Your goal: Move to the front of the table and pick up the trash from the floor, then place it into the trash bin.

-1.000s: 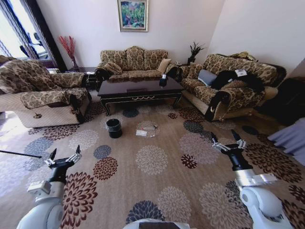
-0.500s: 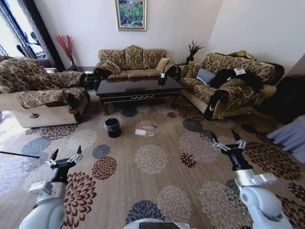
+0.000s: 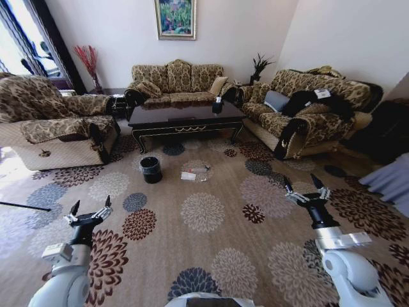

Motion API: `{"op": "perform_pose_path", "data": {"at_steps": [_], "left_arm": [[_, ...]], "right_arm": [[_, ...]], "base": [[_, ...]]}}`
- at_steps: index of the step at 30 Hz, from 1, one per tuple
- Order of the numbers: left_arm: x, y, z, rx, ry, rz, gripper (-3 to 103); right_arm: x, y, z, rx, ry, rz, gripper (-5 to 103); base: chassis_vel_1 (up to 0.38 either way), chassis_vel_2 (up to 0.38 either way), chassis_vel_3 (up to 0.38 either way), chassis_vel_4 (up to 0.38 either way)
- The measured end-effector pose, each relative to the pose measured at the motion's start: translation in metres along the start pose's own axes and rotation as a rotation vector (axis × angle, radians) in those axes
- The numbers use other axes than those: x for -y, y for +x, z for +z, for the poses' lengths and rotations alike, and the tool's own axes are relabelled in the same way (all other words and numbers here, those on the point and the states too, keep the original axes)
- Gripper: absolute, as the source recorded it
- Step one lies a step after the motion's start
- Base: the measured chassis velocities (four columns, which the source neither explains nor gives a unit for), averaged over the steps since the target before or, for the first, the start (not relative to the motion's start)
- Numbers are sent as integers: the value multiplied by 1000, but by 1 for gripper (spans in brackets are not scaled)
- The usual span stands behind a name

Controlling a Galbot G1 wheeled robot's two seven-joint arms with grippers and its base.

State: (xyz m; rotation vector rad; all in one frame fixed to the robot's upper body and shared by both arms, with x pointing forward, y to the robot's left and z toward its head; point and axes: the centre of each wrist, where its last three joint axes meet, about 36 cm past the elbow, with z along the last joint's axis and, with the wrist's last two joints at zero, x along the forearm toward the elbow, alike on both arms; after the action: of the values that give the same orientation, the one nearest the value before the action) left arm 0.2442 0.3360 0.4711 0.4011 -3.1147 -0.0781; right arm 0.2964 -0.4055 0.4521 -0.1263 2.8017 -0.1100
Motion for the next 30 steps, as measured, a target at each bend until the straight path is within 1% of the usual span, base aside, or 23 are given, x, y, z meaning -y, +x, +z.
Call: {"op": "perform_pose_path", "data": {"at_steps": [30], "left_arm": [[1, -1, 5, -6, -8, -7, 100]], "right_arm": [[2, -2, 5, -5, -3, 5, 100]], "base": [[0, 0, 0, 0]]}}
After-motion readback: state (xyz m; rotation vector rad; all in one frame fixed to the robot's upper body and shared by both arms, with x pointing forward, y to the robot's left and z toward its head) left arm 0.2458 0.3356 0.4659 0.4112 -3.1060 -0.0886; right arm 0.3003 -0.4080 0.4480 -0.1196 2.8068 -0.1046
